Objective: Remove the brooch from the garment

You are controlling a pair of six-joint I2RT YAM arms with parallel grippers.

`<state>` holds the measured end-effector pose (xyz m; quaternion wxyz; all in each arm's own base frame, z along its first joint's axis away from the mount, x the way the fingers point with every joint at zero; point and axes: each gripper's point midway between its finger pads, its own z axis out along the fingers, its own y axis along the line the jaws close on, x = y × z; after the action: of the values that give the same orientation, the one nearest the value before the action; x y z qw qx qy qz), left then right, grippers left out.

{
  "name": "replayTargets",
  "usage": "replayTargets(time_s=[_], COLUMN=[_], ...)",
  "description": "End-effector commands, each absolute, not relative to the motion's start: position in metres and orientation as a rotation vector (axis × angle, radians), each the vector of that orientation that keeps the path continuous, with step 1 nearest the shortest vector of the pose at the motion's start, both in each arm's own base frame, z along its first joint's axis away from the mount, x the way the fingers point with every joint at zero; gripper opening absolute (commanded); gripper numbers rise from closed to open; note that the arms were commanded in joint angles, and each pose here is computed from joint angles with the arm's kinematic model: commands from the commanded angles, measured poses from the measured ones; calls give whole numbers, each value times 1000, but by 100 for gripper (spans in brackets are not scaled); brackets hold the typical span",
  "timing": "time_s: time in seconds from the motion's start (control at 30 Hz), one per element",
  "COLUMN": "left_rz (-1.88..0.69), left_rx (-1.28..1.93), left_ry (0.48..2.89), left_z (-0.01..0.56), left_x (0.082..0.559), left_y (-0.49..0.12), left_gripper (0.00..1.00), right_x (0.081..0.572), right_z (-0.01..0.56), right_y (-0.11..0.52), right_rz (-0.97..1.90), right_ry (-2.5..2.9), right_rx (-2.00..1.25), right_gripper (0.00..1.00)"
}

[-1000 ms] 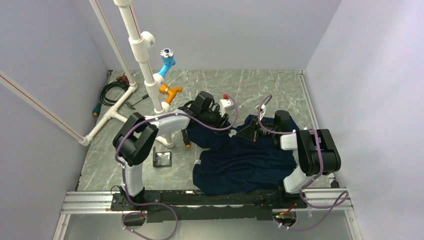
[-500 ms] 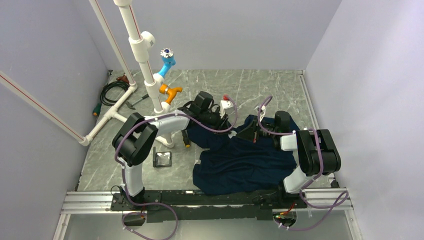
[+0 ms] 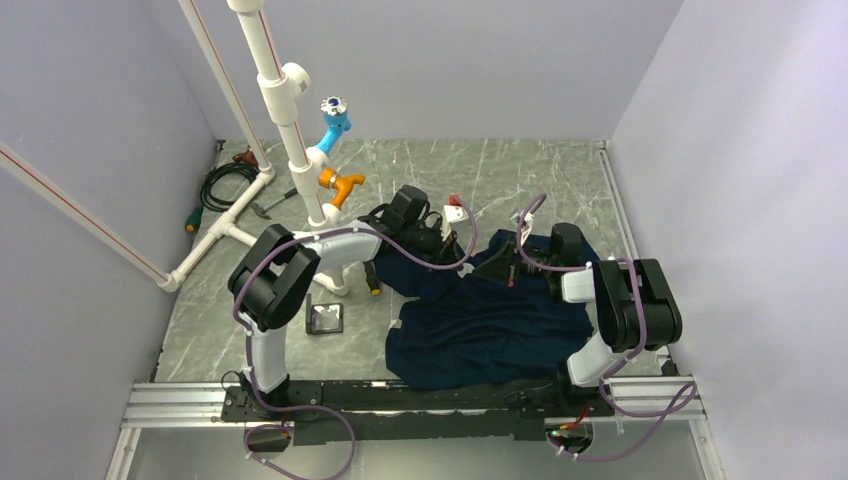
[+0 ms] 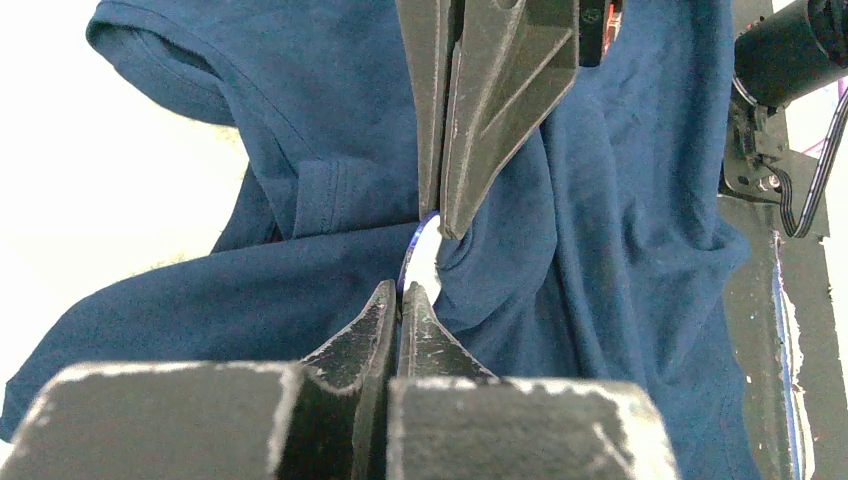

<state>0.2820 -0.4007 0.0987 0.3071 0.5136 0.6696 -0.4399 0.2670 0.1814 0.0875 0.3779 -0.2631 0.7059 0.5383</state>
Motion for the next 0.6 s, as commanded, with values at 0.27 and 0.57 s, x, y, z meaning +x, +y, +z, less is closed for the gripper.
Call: replayTargets(time_s=[0.27, 0.57], left_rz=[-1169, -1195], left_rx=[1495, 1516], left_ry=[1546, 1529], left_z=[124, 125], left_x=[275, 273], left_y=[-409, -414], left_gripper=[0, 0], right_x=[261, 257], right_z=[103, 103], right_y=[188, 190], right_rz=[1373, 1386], right_ry=[1700, 1686], right_rx=[-808, -838], right_gripper=[24, 19])
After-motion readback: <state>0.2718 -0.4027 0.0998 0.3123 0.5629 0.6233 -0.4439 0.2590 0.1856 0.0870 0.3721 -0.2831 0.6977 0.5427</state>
